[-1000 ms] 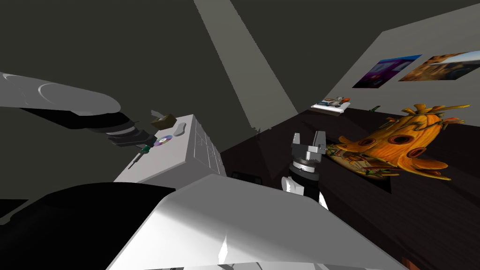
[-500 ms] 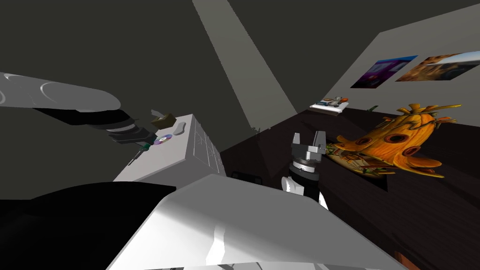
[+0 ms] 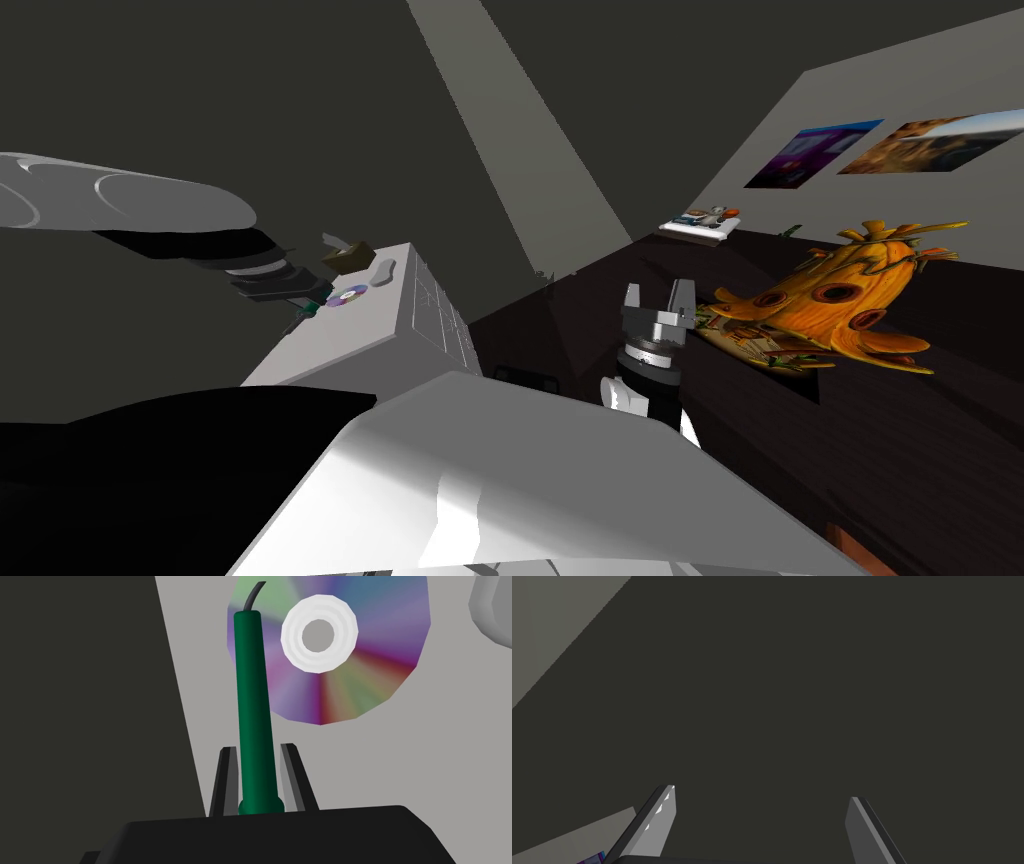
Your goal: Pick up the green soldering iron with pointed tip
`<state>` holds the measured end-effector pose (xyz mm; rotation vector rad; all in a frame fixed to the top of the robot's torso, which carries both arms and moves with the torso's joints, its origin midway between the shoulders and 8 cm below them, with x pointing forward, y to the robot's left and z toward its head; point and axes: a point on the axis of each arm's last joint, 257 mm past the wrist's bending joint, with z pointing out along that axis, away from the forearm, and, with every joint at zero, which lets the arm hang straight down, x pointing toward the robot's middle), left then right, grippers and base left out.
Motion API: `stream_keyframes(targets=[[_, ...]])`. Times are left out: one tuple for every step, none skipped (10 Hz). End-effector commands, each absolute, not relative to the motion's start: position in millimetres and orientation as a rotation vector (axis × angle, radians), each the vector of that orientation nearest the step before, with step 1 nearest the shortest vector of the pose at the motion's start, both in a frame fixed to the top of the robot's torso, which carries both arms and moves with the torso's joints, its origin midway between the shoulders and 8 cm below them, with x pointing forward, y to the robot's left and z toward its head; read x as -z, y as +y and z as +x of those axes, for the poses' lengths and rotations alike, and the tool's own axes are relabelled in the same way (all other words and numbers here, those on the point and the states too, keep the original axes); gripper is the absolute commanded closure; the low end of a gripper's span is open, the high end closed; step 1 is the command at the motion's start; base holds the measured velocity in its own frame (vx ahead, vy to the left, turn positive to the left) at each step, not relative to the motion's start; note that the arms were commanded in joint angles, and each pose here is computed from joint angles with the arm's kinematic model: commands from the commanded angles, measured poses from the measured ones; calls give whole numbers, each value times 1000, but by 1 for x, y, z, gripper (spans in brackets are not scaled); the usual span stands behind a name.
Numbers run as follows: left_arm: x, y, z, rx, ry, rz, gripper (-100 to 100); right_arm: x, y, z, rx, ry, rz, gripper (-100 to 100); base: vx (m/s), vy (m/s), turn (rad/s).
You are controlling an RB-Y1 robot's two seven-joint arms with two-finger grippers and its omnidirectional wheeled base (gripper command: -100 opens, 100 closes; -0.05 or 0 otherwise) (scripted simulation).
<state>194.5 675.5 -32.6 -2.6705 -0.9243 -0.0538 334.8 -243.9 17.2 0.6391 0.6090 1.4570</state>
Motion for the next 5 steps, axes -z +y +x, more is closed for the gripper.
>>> stream_keyframes(targets=[[30,678,196,48,-940,-2665,100,-17,-244,335,-1457,609,639,0,-23,-24,-6],[28,681,201,66,-954,-2663,100,-17,-244,335,-1457,609,639,0,-38,-31,-14],[28,680,197,42,-956,-2660,100,-17,-244,335,-1457,609,639,0,-27,-27,-11],[28,681,199,54,-951,-2663,100,-17,-244,335,-1457,609,639,0,-7,-10,3],[28,681,198,48,-953,-2662,0,-17,-244,335,-1457,609,639,0,0,0,0]])
